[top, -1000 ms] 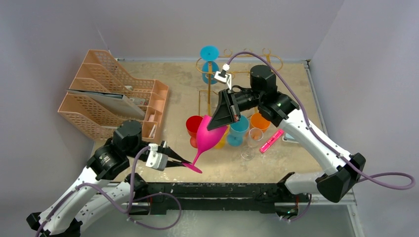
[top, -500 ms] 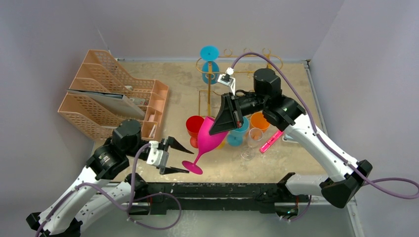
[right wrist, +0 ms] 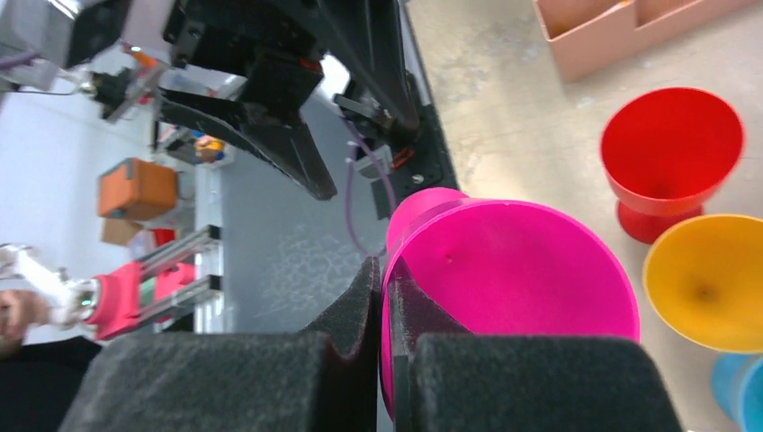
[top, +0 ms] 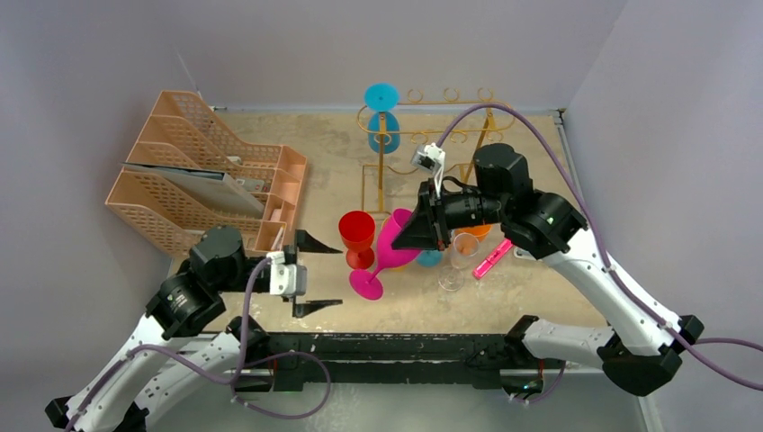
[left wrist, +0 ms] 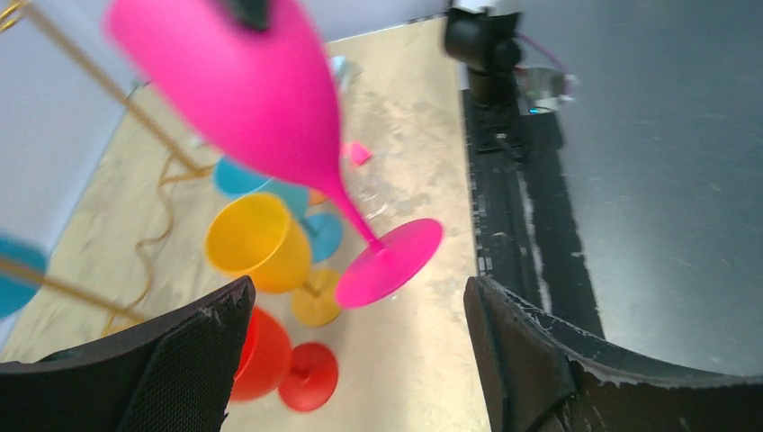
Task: Take the wine glass off the wine glass rack
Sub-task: Place the wine glass at the center of the board.
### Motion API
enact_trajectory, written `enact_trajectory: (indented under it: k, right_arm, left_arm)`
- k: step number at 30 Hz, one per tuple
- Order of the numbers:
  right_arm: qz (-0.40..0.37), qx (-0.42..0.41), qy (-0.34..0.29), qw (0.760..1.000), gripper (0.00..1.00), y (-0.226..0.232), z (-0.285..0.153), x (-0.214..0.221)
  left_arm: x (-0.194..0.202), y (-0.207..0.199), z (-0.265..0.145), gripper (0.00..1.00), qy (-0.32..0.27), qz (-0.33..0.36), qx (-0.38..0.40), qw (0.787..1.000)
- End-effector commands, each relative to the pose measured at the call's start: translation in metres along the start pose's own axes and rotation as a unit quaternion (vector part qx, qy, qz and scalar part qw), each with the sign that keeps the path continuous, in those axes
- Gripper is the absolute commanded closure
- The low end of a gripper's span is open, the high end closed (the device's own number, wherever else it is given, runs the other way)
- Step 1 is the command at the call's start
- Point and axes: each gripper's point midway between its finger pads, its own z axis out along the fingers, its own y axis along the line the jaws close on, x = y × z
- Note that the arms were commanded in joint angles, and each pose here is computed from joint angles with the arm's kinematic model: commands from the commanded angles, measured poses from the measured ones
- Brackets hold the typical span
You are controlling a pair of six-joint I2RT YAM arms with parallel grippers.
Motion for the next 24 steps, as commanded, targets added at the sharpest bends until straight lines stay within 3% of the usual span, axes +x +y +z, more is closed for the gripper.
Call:
enact_trajectory:
  k: [1,2,4,5,6,9,14,24]
  right_arm:
    - [-0.055,0.084,0.010,0.995,1.00,-0.023,-0.005,0.007]
    - [-0.062,0.090,0.018,0.994,1.00,-0.025,-0.003,0.012]
    - [-0.080,0.095,0.036,0.992,1.00,-0.028,0.001,0.026]
    - [-0.096,0.092,0.043,0.990,1.00,-0.027,0.003,0.033]
    - [-0.117,0.088,0.048,0.988,1.00,-0.028,0.007,0.041]
    - [-0.184,0.091,0.058,0.977,1.00,-0.034,0.017,0.064]
    - [-0.262,0.110,0.103,0.953,1.00,-0.049,0.025,0.098]
    - [-0.328,0.166,0.135,0.920,1.00,-0.092,0.033,0.131]
  left_arm:
    - [-0.018,0.060,-0.024,0.15,-0.009,-0.048,-0.199,0.979]
    - [-0.015,0.078,-0.035,0.14,-0.012,-0.091,-0.266,0.960]
    - [-0.008,0.109,-0.064,0.11,-0.026,-0.200,-0.403,0.893]
    - [-0.008,0.118,-0.078,0.05,-0.023,-0.222,-0.449,0.865]
    - [-0.005,0.121,-0.084,0.03,-0.008,-0.228,-0.464,0.856]
    - [0.001,0.121,-0.077,0.01,0.049,-0.243,-0.446,0.860]
    - [0.020,0.125,-0.065,0.00,0.118,-0.296,-0.441,0.839]
    - [0.022,0.117,-0.058,0.00,0.104,-0.308,-0.423,0.846]
